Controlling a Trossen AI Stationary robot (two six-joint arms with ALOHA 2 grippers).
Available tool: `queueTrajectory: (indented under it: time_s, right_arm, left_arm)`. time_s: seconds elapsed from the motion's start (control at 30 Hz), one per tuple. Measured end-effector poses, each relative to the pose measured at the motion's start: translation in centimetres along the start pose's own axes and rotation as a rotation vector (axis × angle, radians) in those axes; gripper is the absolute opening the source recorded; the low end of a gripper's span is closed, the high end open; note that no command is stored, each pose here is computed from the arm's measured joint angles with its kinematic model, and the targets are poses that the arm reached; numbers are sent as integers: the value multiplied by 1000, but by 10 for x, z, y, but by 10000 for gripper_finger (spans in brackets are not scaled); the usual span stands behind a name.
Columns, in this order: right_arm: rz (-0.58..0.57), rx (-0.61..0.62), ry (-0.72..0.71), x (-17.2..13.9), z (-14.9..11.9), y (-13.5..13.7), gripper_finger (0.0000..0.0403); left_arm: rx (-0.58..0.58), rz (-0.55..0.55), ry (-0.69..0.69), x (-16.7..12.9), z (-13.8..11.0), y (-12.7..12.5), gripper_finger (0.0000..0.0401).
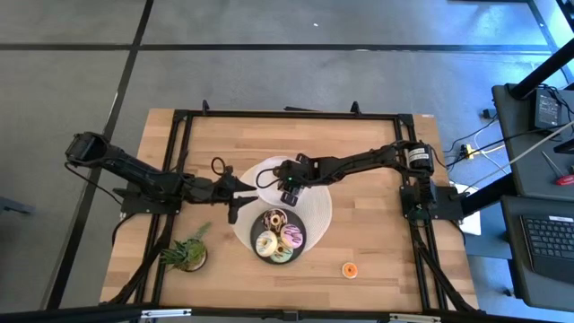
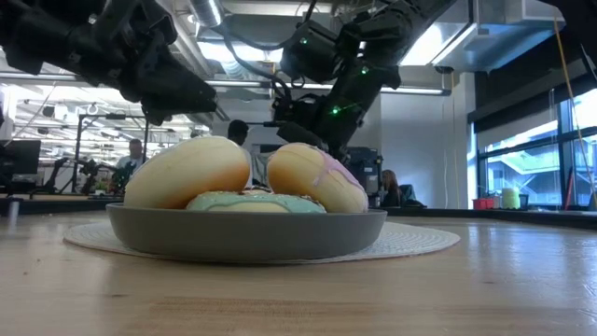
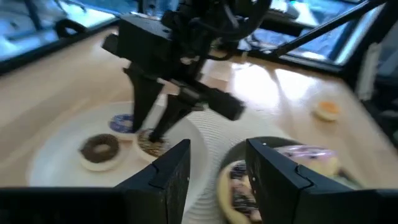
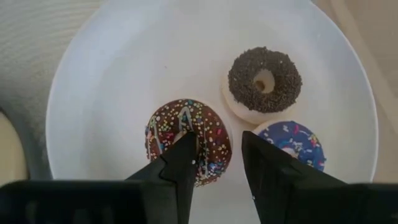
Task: Pick & Place donuts
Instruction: Put the small brown donut on the white plate
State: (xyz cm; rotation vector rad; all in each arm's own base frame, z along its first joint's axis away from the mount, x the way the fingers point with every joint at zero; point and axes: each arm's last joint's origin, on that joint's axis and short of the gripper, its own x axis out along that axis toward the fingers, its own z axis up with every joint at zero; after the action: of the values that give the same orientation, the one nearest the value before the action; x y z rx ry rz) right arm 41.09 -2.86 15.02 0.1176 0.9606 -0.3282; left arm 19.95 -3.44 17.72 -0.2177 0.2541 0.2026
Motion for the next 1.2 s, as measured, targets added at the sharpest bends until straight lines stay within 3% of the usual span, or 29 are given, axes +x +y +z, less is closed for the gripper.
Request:
queueTrajectory:
  time_s: [0.37,0.57,0.87,1.2]
  right_arm:
    - [5,5,-23,0,2,0,131]
    - [6,8,-27,0,3,1,131]
    - [7,9,-26,0,3,1,131]
    - [5,7,-14,0,1,0,131]
  left_arm:
    - [91,118,-53,32,-11,15,149]
    - [108,72,-34,50,-24,26,150]
    - [103,117,-41,71,-28,34,149]
    - [146,168,96,104,-27,35,152]
